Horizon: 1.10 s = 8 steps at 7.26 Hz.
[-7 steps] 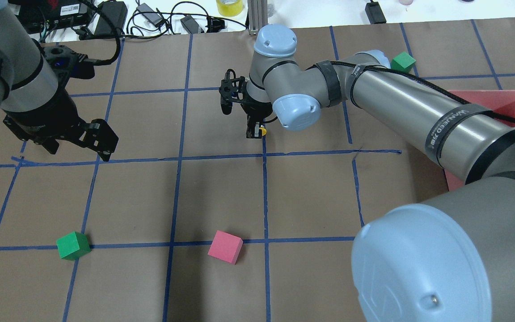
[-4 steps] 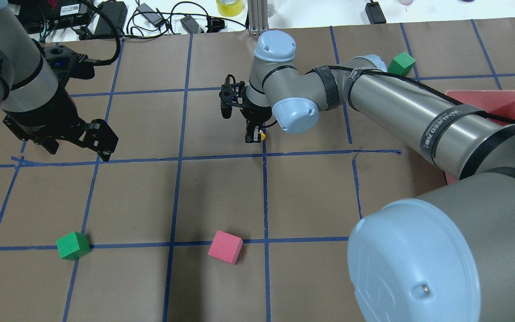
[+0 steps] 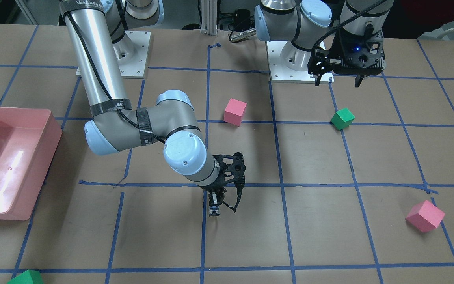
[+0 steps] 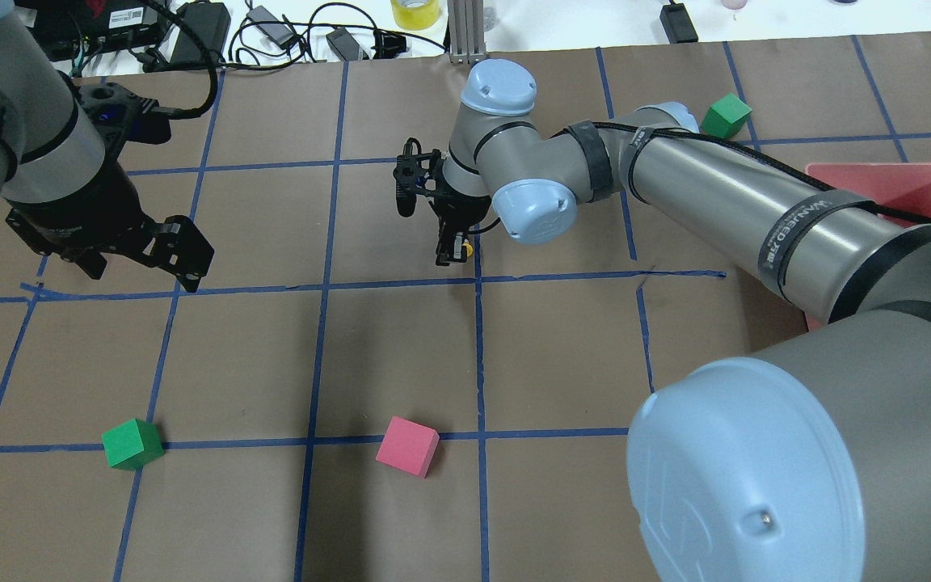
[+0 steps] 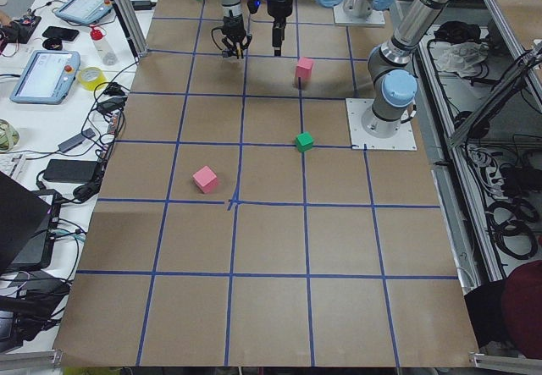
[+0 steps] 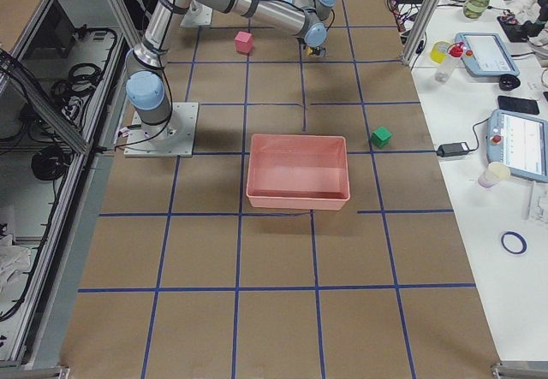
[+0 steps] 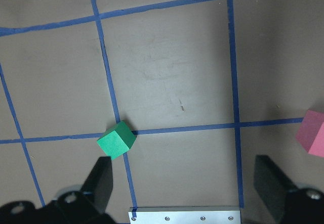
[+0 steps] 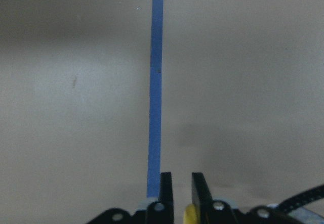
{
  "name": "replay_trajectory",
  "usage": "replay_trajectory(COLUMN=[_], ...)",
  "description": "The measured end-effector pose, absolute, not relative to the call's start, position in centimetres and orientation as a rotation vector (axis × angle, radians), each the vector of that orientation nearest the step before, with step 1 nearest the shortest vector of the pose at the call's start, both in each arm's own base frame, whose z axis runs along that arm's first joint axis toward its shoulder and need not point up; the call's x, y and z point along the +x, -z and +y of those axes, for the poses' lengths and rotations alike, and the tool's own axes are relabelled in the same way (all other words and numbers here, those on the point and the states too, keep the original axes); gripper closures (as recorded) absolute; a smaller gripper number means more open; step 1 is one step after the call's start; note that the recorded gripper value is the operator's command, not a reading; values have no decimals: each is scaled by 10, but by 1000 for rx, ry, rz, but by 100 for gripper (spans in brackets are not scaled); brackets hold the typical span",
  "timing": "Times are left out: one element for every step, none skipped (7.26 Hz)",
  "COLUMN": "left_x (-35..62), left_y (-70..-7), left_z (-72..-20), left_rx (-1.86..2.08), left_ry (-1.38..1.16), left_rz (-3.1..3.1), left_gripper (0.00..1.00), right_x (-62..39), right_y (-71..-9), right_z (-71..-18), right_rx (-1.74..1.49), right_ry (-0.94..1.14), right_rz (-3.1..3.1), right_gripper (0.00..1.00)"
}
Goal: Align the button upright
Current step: 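Carry the yellow button with the right gripper to the table center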
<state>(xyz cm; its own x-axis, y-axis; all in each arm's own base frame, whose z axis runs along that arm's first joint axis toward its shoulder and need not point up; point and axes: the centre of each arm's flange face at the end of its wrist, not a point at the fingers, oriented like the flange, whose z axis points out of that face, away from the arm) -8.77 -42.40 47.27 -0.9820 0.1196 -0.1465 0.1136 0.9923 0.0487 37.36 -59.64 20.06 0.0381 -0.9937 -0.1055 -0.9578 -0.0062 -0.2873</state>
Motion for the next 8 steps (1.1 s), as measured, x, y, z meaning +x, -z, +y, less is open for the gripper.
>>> replay_trajectory(left_x=[-88,-88,-88,-88,-88,-88,-88,-87], left_y=[-472,-472,-472,-472,-471,-471,-472,-474], left_z=[-424,-423,-423,-423,-423,-425,-430,-437], left_rx=[175,176,175,174,174,175,175,172], left_ry=[-61,-61,-61,-63,-63,-61,-38,-3], left_rz=[2986,2986,2986,2986,2987,2987,2986,2981], left_gripper=[0,0,0,0,0,0,0,0], right_x=[374,374,374,374,373,372,372,371], right_y=[-201,-201,-202,-202,-201,-197,-193,-191], right_z=[-596,-596,-596,-595,-593,-590,-587,-586], right_rx=[-2038,-2037,-2036,-2035,-2031,-2020,-2009,-2003], right_ry=[184,185,186,186,180,169,161,157], right_rz=[1993,1994,1994,1994,1995,1993,1989,1987], right_gripper=[3,0,0,0,0,14,53,63])
